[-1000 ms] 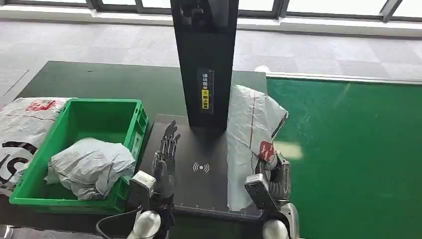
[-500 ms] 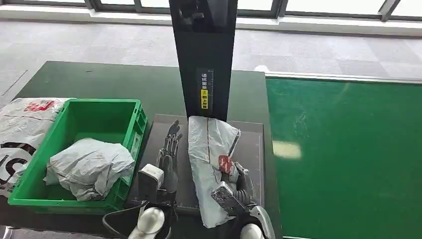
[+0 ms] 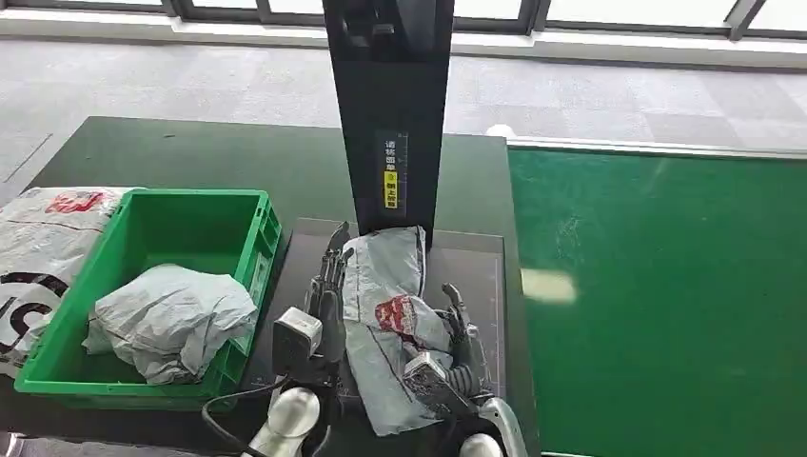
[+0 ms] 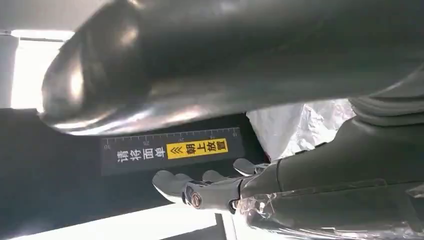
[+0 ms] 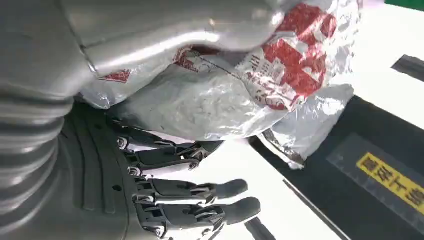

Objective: Moved the parcel from conveyor to table for the left to box.

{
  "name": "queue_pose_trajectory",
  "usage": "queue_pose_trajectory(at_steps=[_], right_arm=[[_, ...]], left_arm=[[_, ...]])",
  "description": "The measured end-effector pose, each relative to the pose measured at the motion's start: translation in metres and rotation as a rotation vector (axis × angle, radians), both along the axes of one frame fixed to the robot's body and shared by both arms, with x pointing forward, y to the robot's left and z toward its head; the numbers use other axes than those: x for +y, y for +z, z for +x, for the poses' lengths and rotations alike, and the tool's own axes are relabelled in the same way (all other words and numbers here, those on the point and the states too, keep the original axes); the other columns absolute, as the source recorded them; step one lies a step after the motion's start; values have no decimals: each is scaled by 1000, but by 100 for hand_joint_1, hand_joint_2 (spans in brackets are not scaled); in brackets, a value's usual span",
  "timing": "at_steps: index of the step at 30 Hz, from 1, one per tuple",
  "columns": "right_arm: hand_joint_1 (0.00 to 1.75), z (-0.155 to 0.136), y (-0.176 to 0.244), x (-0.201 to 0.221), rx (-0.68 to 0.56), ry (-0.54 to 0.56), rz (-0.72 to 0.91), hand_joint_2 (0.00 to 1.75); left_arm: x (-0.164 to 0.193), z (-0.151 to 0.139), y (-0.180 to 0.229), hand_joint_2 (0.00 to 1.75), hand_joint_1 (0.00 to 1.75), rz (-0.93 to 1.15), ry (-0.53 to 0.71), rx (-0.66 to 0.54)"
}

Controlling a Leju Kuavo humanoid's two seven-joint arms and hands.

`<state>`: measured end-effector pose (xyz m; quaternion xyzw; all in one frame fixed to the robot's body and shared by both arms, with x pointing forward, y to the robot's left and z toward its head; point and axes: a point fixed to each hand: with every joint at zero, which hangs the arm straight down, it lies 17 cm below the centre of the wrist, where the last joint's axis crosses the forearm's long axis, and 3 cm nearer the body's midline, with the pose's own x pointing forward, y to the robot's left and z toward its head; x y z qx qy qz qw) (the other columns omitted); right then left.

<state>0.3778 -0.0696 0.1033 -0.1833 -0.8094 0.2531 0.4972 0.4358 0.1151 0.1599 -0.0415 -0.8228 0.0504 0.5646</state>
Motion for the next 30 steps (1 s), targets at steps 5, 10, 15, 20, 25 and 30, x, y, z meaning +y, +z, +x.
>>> queue_pose_trajectory(at_steps=[5,10,15,20,25,30], right_arm=[[0,-4,15,-15,-41,-53,-18,175],[0,-8,23,-26,-63,-72,-24,175],[0,-8,27,-29,-76,-77,-25,175],[0,-14,36,-40,-114,-103,-9,175],[0,-35,67,-67,-210,-161,38,175],[0,-51,96,-81,-258,-162,69,175]], left_arm=[[12,3,2,0,0,35,72,11],[15,3,7,0,0,35,86,2],[16,3,9,0,0,34,89,-3],[21,-3,16,0,0,98,111,-43],[27,-11,5,175,0,645,195,-77],[28,-19,-12,175,0,947,214,-72]])
